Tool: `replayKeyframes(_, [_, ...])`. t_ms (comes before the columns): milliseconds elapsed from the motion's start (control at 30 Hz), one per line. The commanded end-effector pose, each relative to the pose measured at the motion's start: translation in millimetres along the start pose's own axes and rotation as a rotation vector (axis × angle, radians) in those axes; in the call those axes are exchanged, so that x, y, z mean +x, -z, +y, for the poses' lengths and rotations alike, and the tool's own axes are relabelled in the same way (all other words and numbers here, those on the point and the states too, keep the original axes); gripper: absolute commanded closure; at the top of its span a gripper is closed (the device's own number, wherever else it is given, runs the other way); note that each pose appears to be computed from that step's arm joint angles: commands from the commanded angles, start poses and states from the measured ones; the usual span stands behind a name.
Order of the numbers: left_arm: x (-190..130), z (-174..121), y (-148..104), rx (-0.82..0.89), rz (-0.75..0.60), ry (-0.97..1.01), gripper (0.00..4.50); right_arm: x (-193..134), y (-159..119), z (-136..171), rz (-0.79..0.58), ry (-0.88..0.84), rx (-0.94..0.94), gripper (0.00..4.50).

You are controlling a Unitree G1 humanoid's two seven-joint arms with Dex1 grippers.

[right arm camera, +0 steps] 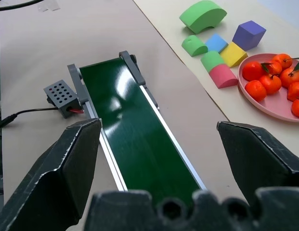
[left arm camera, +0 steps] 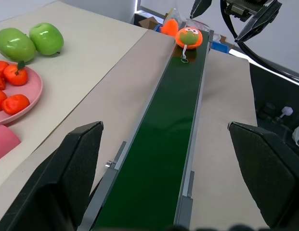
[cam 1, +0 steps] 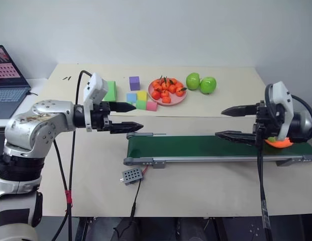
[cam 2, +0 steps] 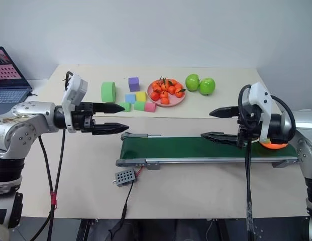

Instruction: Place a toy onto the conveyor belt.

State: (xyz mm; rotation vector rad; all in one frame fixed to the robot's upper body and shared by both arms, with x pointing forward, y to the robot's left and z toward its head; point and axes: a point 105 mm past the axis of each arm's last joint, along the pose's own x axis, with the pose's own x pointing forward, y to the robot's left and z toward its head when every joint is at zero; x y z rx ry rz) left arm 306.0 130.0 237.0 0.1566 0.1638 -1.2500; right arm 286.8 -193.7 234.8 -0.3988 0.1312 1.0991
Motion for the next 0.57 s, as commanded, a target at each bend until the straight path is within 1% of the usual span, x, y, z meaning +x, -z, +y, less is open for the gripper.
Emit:
replayKeyframes(33, [-7.1, 1.3, -21.6, 0.039, -0.06, -0.014, 0.06, -1.1, -15.2, 2.6, -0.044, -0.005, -0.042, 0.0])
replayKeyframes(567, [-15.3, 2.8, -28.5, 0.04, -0.065, -0.045, 0.06, 9.4, -14.6, 1.5, -0.084, -0.02, -0.037, 0.0])
